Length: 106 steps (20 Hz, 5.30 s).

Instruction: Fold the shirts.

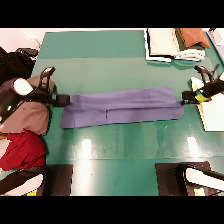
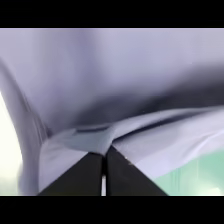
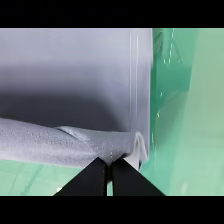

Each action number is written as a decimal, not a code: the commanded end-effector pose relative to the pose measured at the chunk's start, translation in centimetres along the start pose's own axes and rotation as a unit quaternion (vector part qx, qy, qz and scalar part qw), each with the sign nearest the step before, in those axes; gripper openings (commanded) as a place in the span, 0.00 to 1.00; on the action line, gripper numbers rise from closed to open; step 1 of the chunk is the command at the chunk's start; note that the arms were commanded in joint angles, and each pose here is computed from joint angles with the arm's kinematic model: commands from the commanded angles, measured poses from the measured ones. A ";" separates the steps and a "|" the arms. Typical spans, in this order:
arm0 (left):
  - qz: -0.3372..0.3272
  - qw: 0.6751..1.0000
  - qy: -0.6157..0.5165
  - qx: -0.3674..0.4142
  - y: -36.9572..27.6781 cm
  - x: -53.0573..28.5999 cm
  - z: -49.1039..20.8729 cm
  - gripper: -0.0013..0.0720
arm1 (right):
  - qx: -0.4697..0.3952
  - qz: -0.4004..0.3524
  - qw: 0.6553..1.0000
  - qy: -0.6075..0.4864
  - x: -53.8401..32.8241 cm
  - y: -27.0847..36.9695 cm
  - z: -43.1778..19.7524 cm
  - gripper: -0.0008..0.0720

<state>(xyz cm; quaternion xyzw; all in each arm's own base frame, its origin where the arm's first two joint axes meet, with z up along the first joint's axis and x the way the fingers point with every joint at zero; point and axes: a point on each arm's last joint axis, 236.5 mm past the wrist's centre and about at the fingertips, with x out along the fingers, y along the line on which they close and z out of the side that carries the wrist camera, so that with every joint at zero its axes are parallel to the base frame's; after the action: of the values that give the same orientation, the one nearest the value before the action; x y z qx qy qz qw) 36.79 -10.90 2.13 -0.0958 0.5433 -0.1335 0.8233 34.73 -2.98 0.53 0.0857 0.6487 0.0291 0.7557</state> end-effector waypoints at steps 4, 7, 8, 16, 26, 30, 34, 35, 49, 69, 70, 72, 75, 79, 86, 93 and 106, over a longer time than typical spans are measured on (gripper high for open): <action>0.012 1.000 -0.025 -0.003 1.2 4.3 6.2 0.05 | -0.001 0.032 0.999 -0.007 3.3 1.2 7.6 0.03; 0.012 0.999 -0.039 -0.008 1.2 4.1 7.0 0.28 | 0.022 0.095 0.994 -0.057 3.1 2.6 11.7 0.45; 0.011 0.999 -0.041 -0.019 1.1 4.0 7.1 0.63 | 0.029 0.118 0.990 -0.073 2.6 2.9 12.8 0.60; -0.039 0.998 -0.001 -0.047 -1.9 3.2 5.8 0.06 | 0.102 0.190 0.976 -0.012 4.5 -4.1 6.4 0.78; -0.098 0.995 0.009 0.014 -13.9 9.0 2.7 0.05 | 0.073 0.303 0.949 0.050 10.2 3.2 4.3 0.26; -0.123 0.992 0.011 0.016 -17.4 11.8 2.5 0.04 | 0.006 0.320 0.947 0.007 4.3 6.0 7.2 0.03; -0.139 0.990 0.018 0.026 -20.2 14.5 3.2 0.04 | -0.058 0.325 0.940 -0.083 -5.8 11.3 9.9 0.03; -0.142 0.989 0.021 0.027 -20.8 15.3 3.1 0.04 | -0.076 0.333 0.934 -0.105 -8.3 13.2 10.1 0.03; -0.149 0.986 0.051 0.049 -21.9 15.7 4.0 0.04 | -0.245 0.394 0.871 -0.159 -18.2 31.8 5.4 0.03; 0.008 0.966 -0.257 0.040 -4.8 -17.7 16.9 0.05 | -0.294 0.317 0.893 -0.122 -2.9 40.4 4.1 0.51; 0.001 0.966 -0.254 0.047 -5.7 -17.1 16.7 0.05 | -0.254 0.296 0.914 -0.107 -1.3 36.5 4.8 0.51; -0.007 0.968 -0.246 0.056 -6.8 -16.1 16.2 0.05 | -0.177 0.270 0.943 -0.076 2.0 29.5 5.3 0.62; -0.016 0.970 -0.232 0.066 -7.9 -14.6 15.3 0.05 | -0.071 0.255 0.964 -0.020 6.7 22.6 4.1 0.83; -0.027 0.970 -0.229 0.076 -9.2 -13.2 14.8 0.05 | -0.016 0.301 0.953 0.042 10.6 23.5 2.1 0.83; -0.033 0.971 -0.226 0.072 -9.4 -13.1 14.7 0.05 | -0.066 0.387 0.915 0.098 13.7 35.7 0.0 0.67; -0.082 0.970 -0.213 0.080 -13.2 -12.7 13.5 0.04 | -0.103 0.393 0.914 0.002 10.8 37.9 5.1 0.03; -0.128 0.960 -0.206 0.138 -20.1 -12.2 10.9 0.05 | 0.110 0.150 0.950 -0.251 -8.5 -5.5 15.7 0.03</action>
<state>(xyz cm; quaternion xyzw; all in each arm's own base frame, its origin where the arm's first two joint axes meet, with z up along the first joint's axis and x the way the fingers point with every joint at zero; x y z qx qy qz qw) 39.98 -25.56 23.01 -0.0712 0.3230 -0.2874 0.8989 50.04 -1.98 8.45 0.2453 0.4532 0.1305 0.8470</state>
